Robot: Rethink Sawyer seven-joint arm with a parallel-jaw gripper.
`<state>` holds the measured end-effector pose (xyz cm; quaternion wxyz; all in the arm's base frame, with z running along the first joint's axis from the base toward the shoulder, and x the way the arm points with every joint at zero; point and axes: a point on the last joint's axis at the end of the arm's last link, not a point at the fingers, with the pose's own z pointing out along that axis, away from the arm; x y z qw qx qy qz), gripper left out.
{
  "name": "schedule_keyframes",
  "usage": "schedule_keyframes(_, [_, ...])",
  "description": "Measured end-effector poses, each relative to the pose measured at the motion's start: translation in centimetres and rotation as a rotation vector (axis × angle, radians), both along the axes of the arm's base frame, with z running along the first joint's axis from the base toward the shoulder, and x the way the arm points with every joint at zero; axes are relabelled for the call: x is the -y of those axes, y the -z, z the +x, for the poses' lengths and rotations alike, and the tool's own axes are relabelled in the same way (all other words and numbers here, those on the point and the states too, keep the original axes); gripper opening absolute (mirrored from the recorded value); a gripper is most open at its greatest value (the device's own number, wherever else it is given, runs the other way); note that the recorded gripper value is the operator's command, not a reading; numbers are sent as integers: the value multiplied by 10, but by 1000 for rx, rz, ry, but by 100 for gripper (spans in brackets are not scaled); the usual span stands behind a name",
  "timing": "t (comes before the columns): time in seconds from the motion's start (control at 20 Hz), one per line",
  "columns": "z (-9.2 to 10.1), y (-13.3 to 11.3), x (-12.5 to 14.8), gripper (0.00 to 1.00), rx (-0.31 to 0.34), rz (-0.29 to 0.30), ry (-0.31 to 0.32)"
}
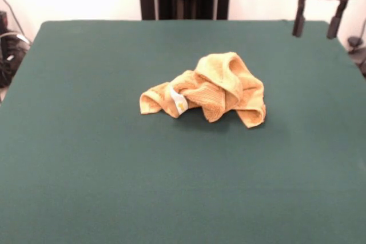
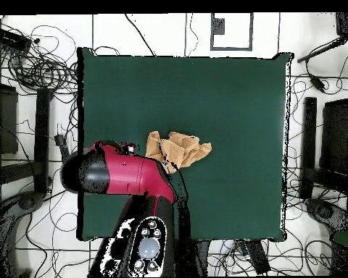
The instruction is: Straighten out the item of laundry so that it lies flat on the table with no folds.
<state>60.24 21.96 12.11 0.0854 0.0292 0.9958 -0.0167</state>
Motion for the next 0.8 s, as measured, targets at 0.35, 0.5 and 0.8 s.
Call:
schedule_keyframes(0.35, [-4, 14, 4, 100, -25, -6, 3])
schedule_keyframes(0.5, [-7, 21, 5, 100, -35, -16, -8])
schedule_keyframes(0.8, [-7, 43, 22, 100, -61, -42, -23])
